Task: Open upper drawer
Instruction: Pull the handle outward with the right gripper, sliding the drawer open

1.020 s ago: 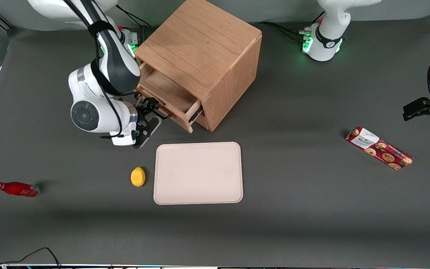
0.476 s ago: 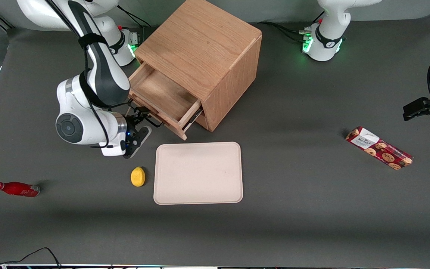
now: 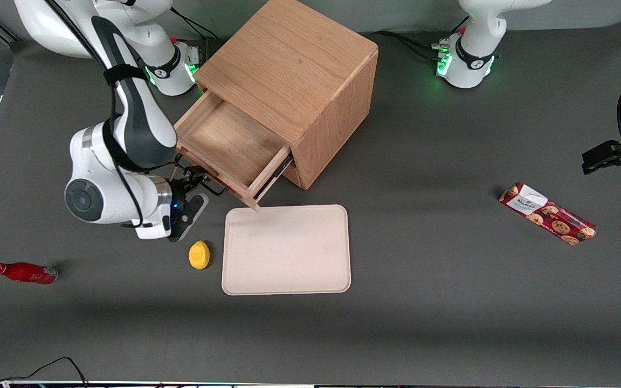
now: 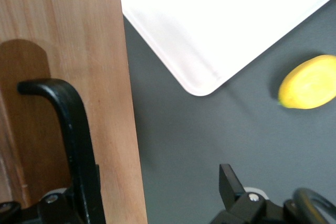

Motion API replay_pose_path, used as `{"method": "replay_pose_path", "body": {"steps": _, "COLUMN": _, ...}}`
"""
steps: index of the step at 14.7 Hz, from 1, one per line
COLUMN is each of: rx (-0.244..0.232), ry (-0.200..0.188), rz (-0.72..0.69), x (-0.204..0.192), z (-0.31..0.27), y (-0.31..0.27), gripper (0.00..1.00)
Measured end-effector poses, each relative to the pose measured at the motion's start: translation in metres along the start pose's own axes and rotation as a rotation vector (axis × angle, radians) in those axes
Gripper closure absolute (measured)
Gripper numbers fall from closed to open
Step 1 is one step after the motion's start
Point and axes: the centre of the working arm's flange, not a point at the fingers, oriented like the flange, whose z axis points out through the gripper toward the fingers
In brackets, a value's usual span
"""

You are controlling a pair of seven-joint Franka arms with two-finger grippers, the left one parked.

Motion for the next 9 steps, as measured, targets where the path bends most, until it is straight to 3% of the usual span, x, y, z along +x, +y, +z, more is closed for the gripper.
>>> {"method": "replay_pose_path", "body": {"steps": 9, "rx": -0.03, "ry": 0.035, "rz": -0.046, "x": -0.007, "z": -0.018, "y": 0.049, "gripper": 0.0}}
